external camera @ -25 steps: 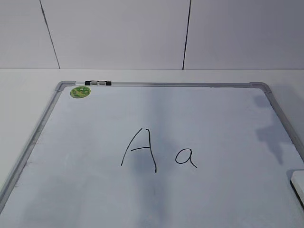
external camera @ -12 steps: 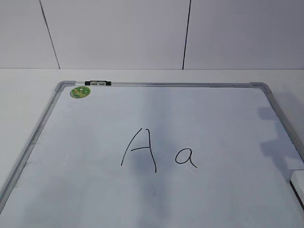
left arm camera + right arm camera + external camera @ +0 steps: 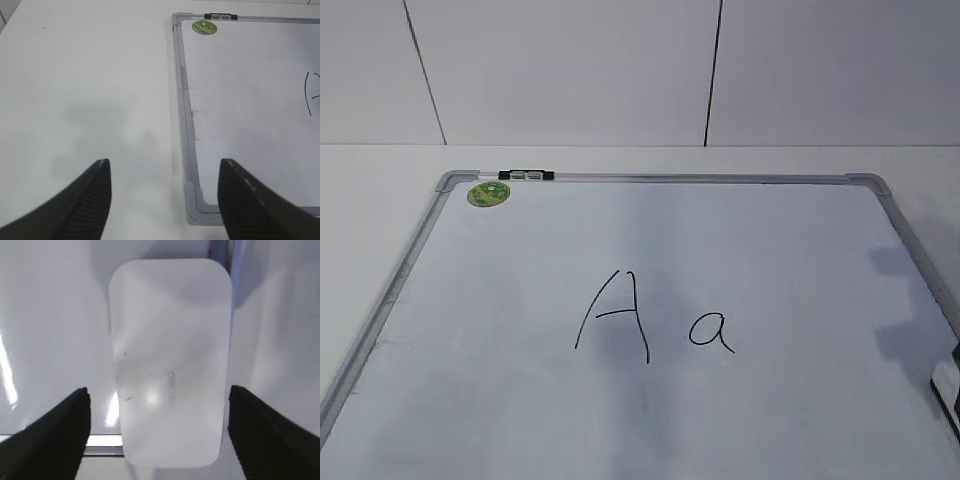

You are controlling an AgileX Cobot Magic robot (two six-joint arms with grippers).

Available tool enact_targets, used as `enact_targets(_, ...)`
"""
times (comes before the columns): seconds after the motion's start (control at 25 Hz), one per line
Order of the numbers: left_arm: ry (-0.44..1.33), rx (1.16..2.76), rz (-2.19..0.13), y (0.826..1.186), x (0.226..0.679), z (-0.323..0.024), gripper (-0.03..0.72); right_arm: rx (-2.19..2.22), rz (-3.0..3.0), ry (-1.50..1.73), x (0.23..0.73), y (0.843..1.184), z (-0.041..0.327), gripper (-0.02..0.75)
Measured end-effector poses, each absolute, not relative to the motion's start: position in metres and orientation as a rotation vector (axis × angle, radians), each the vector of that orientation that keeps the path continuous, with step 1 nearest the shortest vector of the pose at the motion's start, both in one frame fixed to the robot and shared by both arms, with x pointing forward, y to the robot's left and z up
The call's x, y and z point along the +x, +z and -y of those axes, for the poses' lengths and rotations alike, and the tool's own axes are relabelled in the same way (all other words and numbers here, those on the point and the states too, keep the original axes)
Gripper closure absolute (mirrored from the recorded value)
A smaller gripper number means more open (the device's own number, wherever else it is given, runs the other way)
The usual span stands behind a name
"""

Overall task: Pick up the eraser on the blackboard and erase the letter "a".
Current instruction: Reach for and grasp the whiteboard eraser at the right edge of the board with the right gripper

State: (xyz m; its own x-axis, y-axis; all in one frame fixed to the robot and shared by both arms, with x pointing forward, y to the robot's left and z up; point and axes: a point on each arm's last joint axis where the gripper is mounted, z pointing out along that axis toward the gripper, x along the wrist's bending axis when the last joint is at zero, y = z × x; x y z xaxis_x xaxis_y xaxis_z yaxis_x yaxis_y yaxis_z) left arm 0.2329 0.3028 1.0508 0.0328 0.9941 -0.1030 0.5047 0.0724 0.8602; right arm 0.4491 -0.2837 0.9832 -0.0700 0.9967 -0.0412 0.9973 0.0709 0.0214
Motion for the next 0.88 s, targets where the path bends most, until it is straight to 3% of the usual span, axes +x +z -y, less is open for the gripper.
enact_targets(0.88, 0.799, 1.536, -1.577, 1.051, 0.233, -0.303, 0.191, 2.117, -2.229, -0.037, 0.453, 0.972, 0.286, 0.085)
